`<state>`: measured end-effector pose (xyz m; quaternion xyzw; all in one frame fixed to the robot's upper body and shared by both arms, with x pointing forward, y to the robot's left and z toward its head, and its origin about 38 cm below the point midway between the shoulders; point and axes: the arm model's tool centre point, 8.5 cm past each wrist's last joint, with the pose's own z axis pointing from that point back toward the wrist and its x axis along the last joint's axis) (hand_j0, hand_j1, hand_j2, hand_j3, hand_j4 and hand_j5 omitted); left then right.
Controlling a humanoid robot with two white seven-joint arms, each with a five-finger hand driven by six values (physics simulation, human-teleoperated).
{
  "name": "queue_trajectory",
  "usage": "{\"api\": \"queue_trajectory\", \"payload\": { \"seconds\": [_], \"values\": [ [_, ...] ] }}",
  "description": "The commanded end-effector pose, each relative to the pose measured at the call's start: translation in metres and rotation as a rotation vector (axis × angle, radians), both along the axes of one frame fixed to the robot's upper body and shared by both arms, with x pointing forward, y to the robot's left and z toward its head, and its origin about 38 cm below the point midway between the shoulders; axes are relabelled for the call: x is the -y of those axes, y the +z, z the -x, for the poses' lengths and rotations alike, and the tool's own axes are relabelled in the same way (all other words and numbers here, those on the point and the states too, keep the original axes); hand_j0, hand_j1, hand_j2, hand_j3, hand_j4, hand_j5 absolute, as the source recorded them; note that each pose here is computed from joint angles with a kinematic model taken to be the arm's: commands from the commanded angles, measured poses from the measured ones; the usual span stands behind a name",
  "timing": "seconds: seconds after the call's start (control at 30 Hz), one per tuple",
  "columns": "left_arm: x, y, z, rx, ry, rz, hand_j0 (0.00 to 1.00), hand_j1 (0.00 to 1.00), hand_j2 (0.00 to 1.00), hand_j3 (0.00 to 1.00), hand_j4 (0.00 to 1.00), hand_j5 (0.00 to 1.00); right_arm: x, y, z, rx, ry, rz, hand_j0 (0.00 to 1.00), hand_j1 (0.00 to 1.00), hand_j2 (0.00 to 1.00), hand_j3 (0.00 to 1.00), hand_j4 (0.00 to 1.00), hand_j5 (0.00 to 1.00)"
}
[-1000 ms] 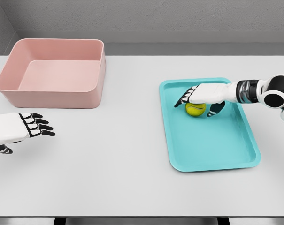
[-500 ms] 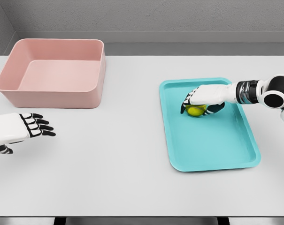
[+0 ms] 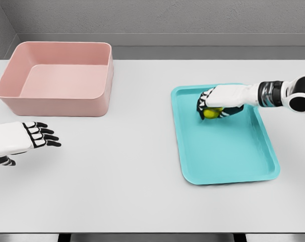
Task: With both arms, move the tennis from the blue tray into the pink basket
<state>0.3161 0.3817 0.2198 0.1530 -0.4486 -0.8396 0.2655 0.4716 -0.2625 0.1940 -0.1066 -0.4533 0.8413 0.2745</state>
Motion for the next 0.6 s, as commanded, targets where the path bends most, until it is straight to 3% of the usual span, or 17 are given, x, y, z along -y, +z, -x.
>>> {"api": "queue_trajectory", "payload": {
  "seconds": [0.0,0.13,0.27,0.57],
  "values": [
    [0.000,0.000,0.000,-0.001,0.003,0.004,1.00,1.00,1.00,1.00,1.00,1.00,0.005,0.016,0.002,0.034,-0.002,-0.014,0.38,0.38,0.38,0.38,0.38,0.38],
    [0.000,0.000,0.000,0.000,0.001,0.004,1.00,1.00,1.00,1.00,1.00,1.00,0.005,0.041,0.016,0.097,0.046,-0.013,0.38,0.38,0.38,0.38,0.38,0.38],
    [0.000,0.000,0.000,0.000,0.001,0.003,1.00,1.00,1.00,1.00,1.00,1.00,-0.028,0.056,0.036,0.145,0.166,-0.033,0.38,0.38,0.38,0.38,0.38,0.38],
    [0.000,0.000,0.000,0.000,0.002,0.002,1.00,1.00,1.00,1.00,1.00,1.00,-0.095,0.056,0.052,0.163,0.321,-0.107,0.35,0.35,0.35,0.35,0.35,0.35]
  ]
}}
